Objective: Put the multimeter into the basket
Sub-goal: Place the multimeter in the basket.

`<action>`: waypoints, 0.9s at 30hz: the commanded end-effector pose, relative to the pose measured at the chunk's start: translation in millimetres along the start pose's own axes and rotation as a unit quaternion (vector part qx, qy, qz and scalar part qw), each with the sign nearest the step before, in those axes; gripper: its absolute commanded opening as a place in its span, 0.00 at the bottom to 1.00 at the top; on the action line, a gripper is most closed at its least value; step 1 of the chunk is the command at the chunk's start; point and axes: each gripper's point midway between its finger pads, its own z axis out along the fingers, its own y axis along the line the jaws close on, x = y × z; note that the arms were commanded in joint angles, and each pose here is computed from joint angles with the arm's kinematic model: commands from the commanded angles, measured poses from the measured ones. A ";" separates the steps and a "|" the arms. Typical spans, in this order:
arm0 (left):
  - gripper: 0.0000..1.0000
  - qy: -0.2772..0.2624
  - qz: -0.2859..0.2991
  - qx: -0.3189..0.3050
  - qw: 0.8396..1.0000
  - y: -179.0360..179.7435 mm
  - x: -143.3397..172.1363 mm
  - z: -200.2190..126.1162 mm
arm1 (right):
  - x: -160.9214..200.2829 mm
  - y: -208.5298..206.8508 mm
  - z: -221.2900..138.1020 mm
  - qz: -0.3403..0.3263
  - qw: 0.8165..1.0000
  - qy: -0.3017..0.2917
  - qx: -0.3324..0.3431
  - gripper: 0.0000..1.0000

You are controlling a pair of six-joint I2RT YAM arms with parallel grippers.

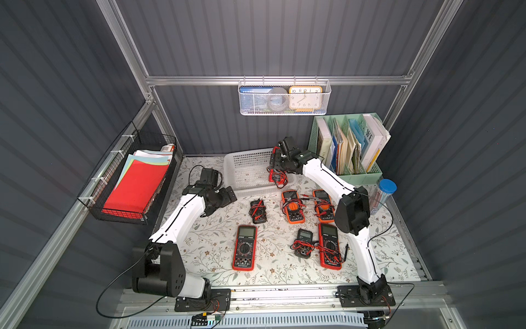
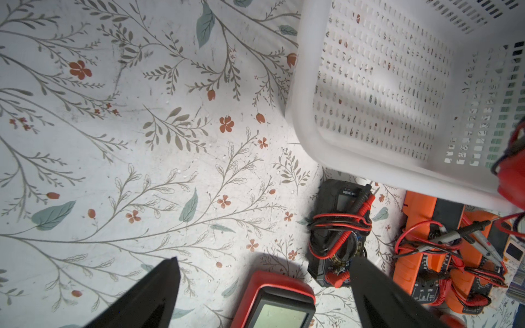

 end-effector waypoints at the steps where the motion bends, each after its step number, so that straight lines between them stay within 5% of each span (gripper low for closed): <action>1: 0.99 0.018 0.010 0.009 1.000 0.3 7.1 6.1 | -63.9 18.6 -20.7 -0.005 0.994 -0.107 -0.030 0.65; 9: 0.99 0.035 0.009 0.012 0.999 -0.8 12.6 11.1 | -63.7 9.4 18.0 -0.030 0.993 -0.109 -0.013 0.65; 27: 0.99 0.040 0.002 0.027 0.999 -7.5 13.4 11.4 | 11.8 -31.8 58.6 -0.115 0.992 0.011 0.053 0.66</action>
